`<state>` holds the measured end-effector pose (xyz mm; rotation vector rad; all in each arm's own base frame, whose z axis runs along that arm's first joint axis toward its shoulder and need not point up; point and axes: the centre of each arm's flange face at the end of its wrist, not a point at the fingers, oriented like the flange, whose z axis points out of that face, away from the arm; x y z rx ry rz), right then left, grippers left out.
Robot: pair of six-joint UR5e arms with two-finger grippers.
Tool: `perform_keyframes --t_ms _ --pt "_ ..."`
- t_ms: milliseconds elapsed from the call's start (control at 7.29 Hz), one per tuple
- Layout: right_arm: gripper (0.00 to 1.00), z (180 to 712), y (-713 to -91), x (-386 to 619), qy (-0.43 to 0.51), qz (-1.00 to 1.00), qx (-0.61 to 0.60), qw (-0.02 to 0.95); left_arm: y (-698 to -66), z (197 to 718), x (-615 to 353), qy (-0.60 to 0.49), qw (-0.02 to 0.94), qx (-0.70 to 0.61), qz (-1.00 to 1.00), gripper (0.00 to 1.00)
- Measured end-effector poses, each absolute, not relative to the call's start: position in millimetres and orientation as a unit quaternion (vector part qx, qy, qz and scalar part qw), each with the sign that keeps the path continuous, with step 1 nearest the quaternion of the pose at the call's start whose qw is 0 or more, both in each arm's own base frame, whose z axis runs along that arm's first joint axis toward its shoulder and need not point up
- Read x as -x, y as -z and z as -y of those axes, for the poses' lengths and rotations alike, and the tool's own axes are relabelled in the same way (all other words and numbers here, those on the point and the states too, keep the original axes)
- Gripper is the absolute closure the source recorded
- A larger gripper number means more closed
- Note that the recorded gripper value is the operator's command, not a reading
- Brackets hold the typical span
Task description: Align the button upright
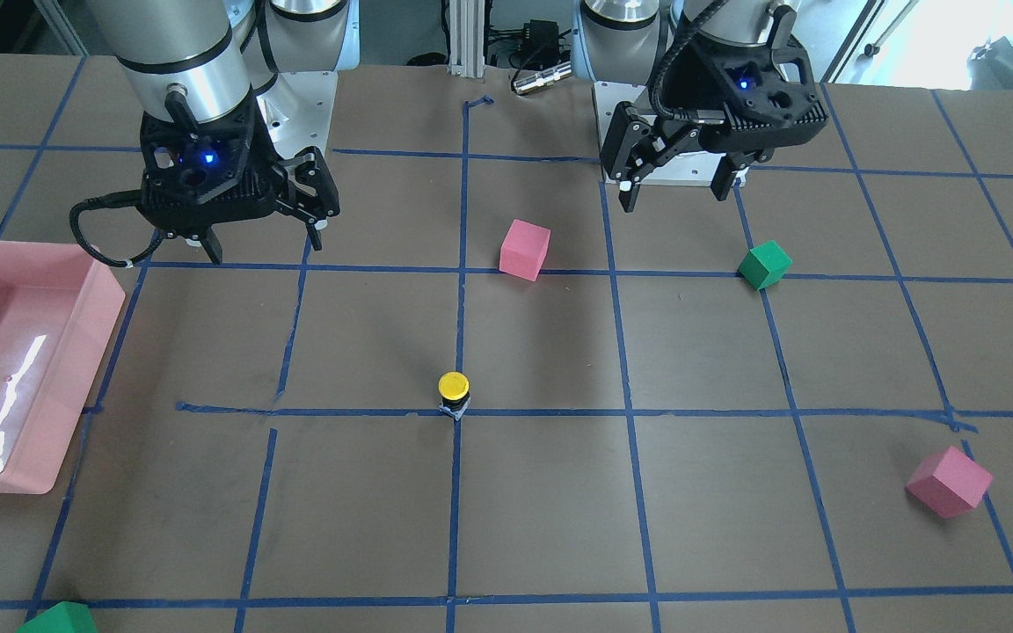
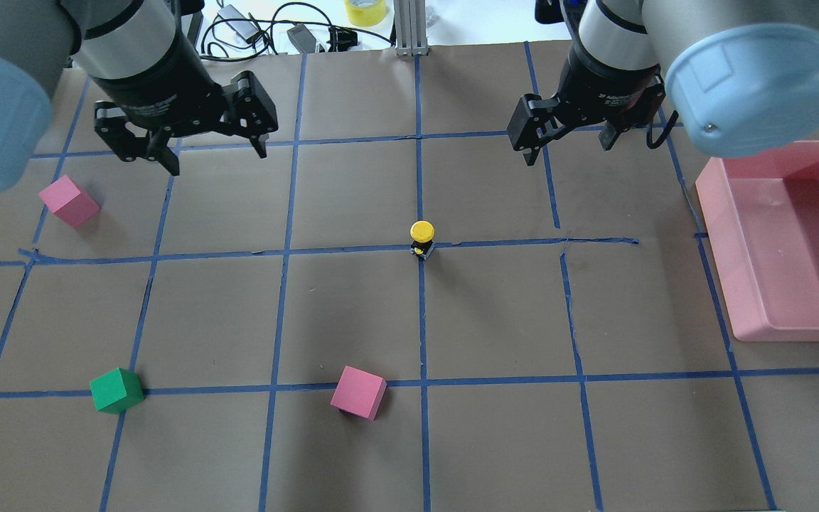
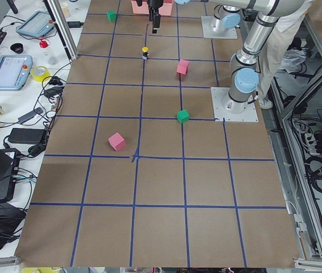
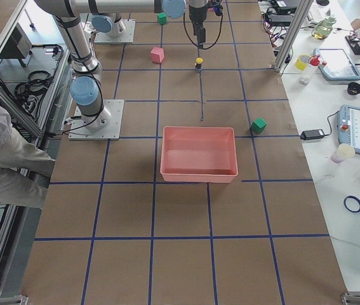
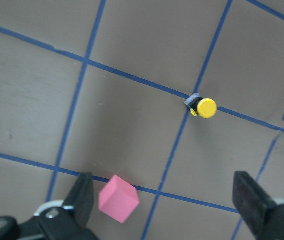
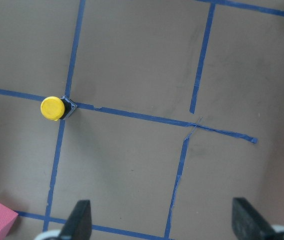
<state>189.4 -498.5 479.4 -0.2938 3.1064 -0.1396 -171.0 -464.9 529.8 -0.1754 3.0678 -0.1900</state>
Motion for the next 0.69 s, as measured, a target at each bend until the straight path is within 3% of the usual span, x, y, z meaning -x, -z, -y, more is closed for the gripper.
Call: perform_keyframes --t_ms 411,686 --pt "0.0 499 -479 -189 0.045 -0.995 0.093 0.01 -525 479 164 0.096 0.06 -0.015 -0.993 0.0" --pt "0.0 499 -479 -189 0.045 -0.995 0.093 0.01 -511 483 171 0.097 0.02 -0.021 -0.995 0.0"
